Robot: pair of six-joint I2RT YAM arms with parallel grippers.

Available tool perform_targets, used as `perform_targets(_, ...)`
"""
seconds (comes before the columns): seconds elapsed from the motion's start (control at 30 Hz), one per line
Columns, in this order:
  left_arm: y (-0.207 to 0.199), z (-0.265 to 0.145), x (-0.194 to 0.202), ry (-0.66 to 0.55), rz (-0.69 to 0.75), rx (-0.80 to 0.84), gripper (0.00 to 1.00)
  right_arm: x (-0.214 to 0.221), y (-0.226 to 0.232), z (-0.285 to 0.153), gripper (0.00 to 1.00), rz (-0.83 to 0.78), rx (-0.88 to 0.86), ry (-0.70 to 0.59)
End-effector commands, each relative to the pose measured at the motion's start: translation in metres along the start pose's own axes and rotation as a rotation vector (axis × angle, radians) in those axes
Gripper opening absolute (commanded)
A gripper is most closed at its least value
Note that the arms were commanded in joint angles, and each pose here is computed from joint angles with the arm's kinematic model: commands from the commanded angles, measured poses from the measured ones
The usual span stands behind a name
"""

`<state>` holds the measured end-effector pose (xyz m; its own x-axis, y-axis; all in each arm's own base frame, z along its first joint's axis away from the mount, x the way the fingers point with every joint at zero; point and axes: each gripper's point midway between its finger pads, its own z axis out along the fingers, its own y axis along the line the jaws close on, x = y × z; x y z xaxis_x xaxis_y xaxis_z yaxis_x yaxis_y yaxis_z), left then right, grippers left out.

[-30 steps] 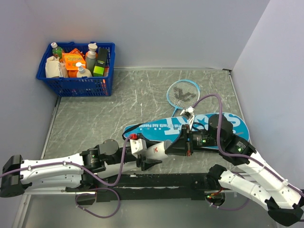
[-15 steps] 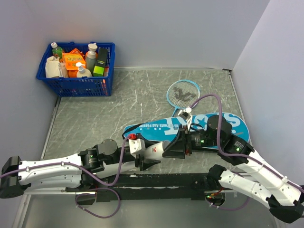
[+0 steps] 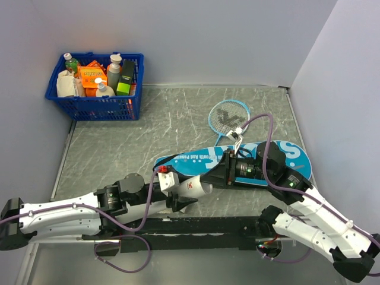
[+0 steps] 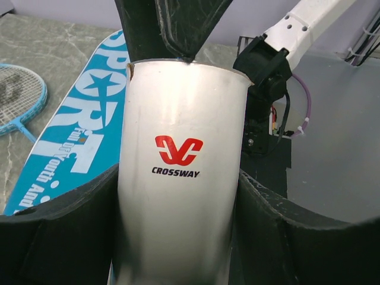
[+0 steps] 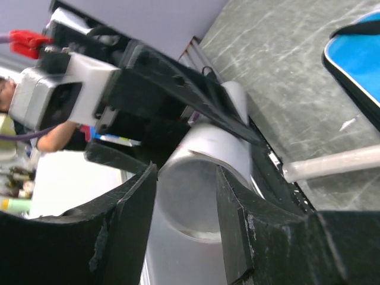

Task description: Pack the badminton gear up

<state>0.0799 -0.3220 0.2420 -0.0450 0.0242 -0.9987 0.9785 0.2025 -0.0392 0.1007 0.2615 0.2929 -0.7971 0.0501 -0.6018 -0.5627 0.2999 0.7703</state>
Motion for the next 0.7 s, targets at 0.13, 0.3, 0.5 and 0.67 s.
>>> perform_targets(0.13,-0.017,-0.010,-0.063,-0.208,-0.090,0.058,0.01,0.007,-0.030,-0.003,0.52,0.049,0.065,-0.039)
perform_targets(0.3,-0.013,-0.015,-0.069,-0.222,-0.082,0.032,0.01,0.014,-0.030,-0.008,0.52,0.053,0.055,-0.040)
perform_targets(0.5,-0.008,-0.018,-0.074,-0.229,-0.076,0.004,0.01,0.021,-0.032,-0.009,0.50,0.064,0.045,-0.029)
perform_targets(0.67,0.003,-0.014,-0.074,-0.219,-0.082,-0.058,0.01,0.027,-0.026,-0.007,0.29,0.053,0.037,0.005)
